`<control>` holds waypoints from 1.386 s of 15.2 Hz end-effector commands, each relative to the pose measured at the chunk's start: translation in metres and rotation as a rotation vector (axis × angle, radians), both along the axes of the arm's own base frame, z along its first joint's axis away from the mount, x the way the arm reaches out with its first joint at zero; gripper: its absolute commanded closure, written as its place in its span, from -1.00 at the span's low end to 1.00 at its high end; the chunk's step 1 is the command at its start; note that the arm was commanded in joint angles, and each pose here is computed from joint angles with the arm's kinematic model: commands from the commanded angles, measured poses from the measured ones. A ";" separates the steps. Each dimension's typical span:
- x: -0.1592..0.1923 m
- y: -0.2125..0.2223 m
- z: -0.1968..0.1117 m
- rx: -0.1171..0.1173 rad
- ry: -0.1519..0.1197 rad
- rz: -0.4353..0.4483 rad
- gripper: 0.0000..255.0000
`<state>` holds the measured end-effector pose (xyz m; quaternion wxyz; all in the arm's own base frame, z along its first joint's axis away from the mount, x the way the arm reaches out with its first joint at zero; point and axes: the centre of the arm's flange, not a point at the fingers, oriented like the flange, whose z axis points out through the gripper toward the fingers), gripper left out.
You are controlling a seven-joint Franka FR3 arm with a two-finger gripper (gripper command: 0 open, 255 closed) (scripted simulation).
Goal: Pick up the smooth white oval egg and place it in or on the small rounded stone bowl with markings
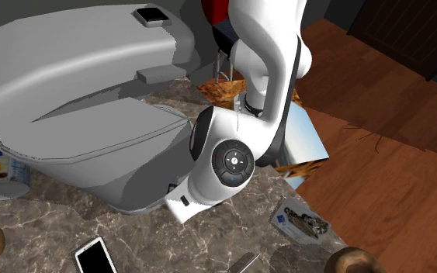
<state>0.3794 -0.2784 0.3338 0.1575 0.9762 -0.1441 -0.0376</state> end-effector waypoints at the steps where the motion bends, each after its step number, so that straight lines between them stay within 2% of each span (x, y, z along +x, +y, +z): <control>1: -0.003 -0.002 -0.004 0.005 0.010 -0.006 1.00; 7: -0.005 0.000 -0.003 0.005 0.010 -0.006 1.00; 21: -0.005 0.000 0.070 0.005 0.010 -0.006 1.00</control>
